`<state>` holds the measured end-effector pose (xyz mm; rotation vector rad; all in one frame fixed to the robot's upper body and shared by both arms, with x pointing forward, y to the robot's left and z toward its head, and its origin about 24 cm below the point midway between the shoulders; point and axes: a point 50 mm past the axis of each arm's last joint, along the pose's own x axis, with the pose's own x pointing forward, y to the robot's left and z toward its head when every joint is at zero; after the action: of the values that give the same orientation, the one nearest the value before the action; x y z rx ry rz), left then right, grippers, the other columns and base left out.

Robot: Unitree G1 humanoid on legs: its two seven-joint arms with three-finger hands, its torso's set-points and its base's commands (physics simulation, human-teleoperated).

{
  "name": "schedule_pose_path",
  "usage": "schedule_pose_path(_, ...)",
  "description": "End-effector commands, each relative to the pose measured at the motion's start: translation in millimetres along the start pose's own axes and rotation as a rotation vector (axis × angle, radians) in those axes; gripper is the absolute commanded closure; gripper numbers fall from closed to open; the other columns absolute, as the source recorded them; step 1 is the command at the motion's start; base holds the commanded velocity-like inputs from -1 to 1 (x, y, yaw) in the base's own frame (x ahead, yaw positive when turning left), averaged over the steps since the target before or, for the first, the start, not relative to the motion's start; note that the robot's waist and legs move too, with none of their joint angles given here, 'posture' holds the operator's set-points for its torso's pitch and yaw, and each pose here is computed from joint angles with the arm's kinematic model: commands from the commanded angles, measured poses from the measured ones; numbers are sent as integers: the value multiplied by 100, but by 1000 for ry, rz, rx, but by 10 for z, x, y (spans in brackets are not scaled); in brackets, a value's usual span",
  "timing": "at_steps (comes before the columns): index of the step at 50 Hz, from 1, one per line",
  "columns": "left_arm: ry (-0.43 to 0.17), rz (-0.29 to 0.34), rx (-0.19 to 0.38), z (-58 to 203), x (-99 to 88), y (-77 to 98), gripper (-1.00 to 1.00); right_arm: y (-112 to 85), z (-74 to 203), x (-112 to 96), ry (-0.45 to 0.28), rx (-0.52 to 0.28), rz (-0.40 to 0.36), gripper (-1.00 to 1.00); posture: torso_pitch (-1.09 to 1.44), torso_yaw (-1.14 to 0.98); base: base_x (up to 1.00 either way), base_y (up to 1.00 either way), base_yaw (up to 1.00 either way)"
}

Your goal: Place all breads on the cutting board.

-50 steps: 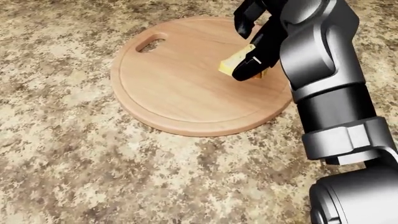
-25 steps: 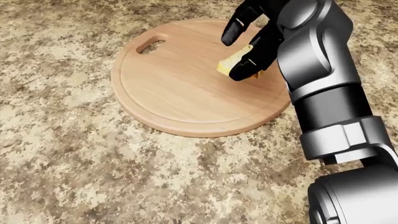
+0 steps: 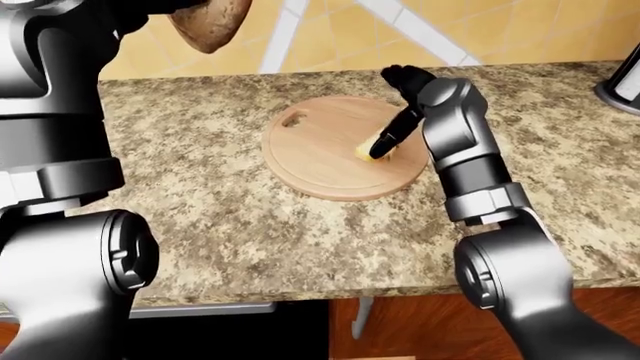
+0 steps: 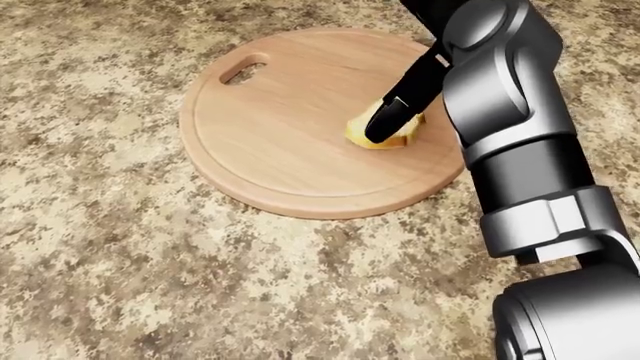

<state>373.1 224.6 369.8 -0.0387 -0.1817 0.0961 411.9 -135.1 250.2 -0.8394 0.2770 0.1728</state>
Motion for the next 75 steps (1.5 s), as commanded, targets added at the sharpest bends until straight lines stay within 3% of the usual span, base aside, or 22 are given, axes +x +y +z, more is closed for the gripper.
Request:
schedule_pose_path(1,-98,-18,2,223,-61,-37,7,-223,251,-145,-87,-13,-83,-100,0,0,0,0,0)
schedule_pose_path(5,-81,-45,21,150,-60,-114,6,-313,346,-180,-100,1,-95,-100,0,0,0,0,0)
schedule_pose_path(7,-66,-72,40,76,-62,-192,5,-386,415,-223,-119,49,-95,-100,0,0,0,0,0)
schedule_pose_path(10,-42,-101,37,-28,-81,-287,4,-538,518,-335,-155,212,-85,-100,0,0,0,0,0)
schedule_pose_path(19,18,-152,68,-346,-129,-470,4,-912,636,-543,-195,340,-172,-100,0,0,0,0,0)
schedule_pose_path(32,53,-224,115,-519,-138,-799,6,-1038,665,-693,-217,352,-197,-100,0,0,0,0,0)
schedule_pose_path(40,44,-264,231,-512,-10,-953,4,-1047,625,-718,-214,355,-205,-100,0,0,0,0,0)
schedule_pose_path(43,50,-270,249,-529,37,-986,4,-1051,625,-722,-216,354,-206,-100,0,0,0,0,0)
schedule_pose_path(48,39,-276,347,-577,108,-1026,1,-1057,619,-737,-215,353,-209,-100,0,0,0,0,0)
schedule_pose_path(57,51,-322,412,-672,162,-1197,3,-1105,577,-803,-214,356,-220,-100,0,0,0,0,0)
schedule_pose_path(58,41,-325,441,-669,165,-1212,2,-1110,566,-805,-215,357,-222,-100,0,0,0,0,0)
schedule_pose_path(68,48,-382,455,-690,136,-1425,4,-1104,495,-832,-211,360,-226,-100,0,0,0,0,0)
schedule_pose_path(73,23,-402,586,-760,128,-1458,3,-1116,492,-861,-214,361,-229,-100,0,0,0,0,0)
schedule_pose_path(75,19,-404,599,-777,132,-1472,1,-1107,479,-865,-212,362,-228,-100,0,0,0,0,0)
